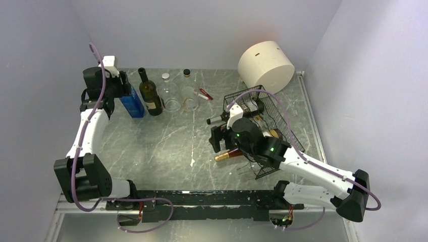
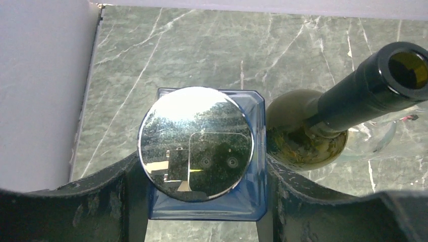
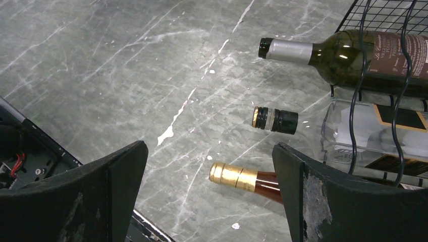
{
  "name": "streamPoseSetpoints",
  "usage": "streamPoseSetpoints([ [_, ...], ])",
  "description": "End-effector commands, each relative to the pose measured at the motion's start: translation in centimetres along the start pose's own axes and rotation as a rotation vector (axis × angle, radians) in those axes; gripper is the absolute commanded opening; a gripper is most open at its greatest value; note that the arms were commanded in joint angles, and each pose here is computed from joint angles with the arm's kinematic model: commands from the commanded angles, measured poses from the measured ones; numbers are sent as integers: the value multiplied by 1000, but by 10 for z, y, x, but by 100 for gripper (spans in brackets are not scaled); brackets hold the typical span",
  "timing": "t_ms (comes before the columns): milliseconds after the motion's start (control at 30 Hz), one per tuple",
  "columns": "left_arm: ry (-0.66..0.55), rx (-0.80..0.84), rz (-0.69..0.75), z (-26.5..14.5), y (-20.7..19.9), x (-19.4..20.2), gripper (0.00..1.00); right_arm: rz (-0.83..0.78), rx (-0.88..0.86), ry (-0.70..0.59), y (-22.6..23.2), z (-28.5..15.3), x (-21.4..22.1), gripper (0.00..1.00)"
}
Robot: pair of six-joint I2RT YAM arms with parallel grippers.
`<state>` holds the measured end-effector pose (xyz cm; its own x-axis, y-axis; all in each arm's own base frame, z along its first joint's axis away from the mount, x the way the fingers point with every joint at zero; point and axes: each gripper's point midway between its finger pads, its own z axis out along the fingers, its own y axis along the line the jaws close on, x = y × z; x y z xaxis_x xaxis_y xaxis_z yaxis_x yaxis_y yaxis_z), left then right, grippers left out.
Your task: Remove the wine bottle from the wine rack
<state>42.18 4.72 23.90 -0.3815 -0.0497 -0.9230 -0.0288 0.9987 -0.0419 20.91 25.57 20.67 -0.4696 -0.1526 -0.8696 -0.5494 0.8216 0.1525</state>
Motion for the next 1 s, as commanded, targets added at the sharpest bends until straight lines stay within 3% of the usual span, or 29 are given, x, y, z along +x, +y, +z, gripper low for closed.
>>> streamPoseSetpoints([
  [0,-169,110,7,-6,-16,-60,15,28,-26,-50,8,0,-20,100],
  [300,-123,148,7,5,-20,-54,38,26,-40,-40,13,7,-21,100],
  [433,-119,155,6,3,-22,-53,60,32,-45,-33,15,8,-19,100],
  [533,-139,149,11,-3,-22,-55,69,39,-50,-24,16,9,-17,100],
  [967,-148,157,13,-10,-24,-57,78,55,-67,-12,22,13,-17,100],
])
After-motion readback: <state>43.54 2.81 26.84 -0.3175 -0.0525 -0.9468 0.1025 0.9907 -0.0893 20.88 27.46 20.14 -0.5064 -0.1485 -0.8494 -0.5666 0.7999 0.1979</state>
